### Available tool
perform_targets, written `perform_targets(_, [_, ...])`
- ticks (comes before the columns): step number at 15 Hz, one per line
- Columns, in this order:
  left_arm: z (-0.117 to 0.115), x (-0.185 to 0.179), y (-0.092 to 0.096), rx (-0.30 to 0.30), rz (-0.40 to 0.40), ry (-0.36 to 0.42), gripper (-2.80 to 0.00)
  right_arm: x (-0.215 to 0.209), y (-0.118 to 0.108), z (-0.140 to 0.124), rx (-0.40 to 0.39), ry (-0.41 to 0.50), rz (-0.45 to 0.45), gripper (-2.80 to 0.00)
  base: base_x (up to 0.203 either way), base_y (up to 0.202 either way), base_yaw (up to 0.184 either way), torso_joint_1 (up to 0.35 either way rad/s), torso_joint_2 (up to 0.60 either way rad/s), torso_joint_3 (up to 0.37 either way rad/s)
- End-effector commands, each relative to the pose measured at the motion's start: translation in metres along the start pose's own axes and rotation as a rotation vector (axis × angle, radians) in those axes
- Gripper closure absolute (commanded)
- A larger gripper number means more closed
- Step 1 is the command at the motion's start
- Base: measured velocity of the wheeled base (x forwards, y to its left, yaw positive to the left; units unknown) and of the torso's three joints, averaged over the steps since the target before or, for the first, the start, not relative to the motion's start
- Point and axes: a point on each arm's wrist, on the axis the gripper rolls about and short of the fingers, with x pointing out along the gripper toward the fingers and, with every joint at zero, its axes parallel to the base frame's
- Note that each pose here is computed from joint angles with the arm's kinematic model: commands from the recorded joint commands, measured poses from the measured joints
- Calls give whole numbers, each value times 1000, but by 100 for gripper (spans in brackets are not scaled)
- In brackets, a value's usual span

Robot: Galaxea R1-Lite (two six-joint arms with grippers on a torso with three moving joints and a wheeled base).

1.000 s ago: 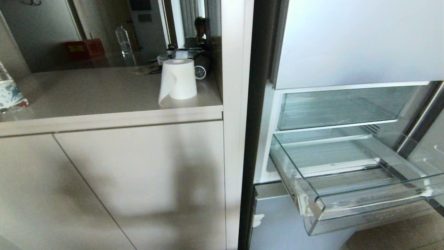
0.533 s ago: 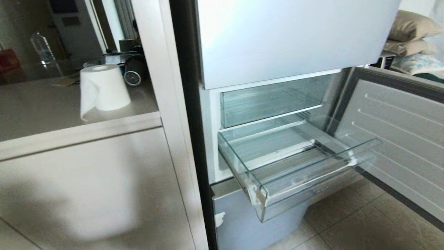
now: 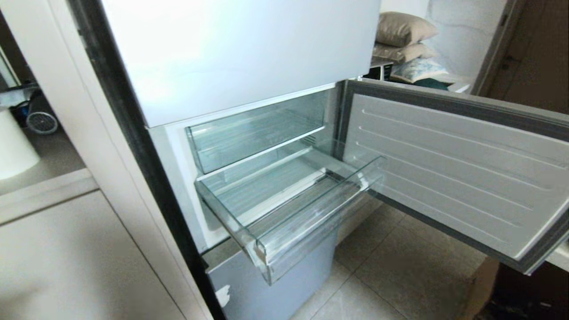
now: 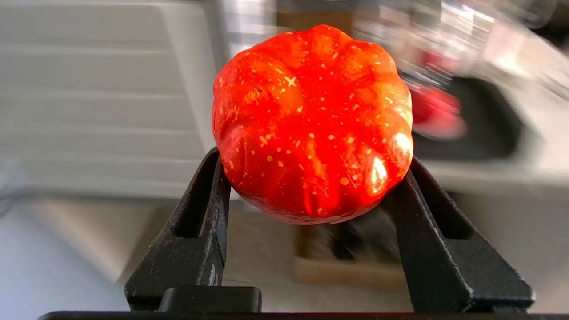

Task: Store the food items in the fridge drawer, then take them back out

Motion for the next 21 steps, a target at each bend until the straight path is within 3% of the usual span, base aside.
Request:
perform_targets(1, [0,0,0,0,1,0,0,11,0,-2,28,46,-55,0,-2,8,-157,9,-2,2])
perform_targets(3, [0,0,0,0,1,2,0,22,0,-2,94,78,-93,0,-1,4,-105,2,0,2])
perform_targets(6, [0,0,0,0,1,0,0,56,4,-11,268,170,-50,0,0,0,0,0,0,0])
perform_targets(11, [0,0,0,0,1,0,0,128,-4,-35,425,376,-151,0,0,0,0,0,0,0])
perform_targets(14, [0,0,0,0,1,0,0,164,-32,-38,533,383,-196,0,0,0,0,0,0,0])
perform_targets(18, [0,0,0,0,1,0,0,205,-75,-38,606,390,-239,0,0,0,0,0,0,0])
perform_targets(19, [0,0,0,0,1,2,0,215,-84,-37,623,392,-229,0,0,0,0,0,0,0])
perform_targets(21, [0,0,0,0,1,0,0,226,-102,-39,698,424,-114,0,0,0,0,0,0,0])
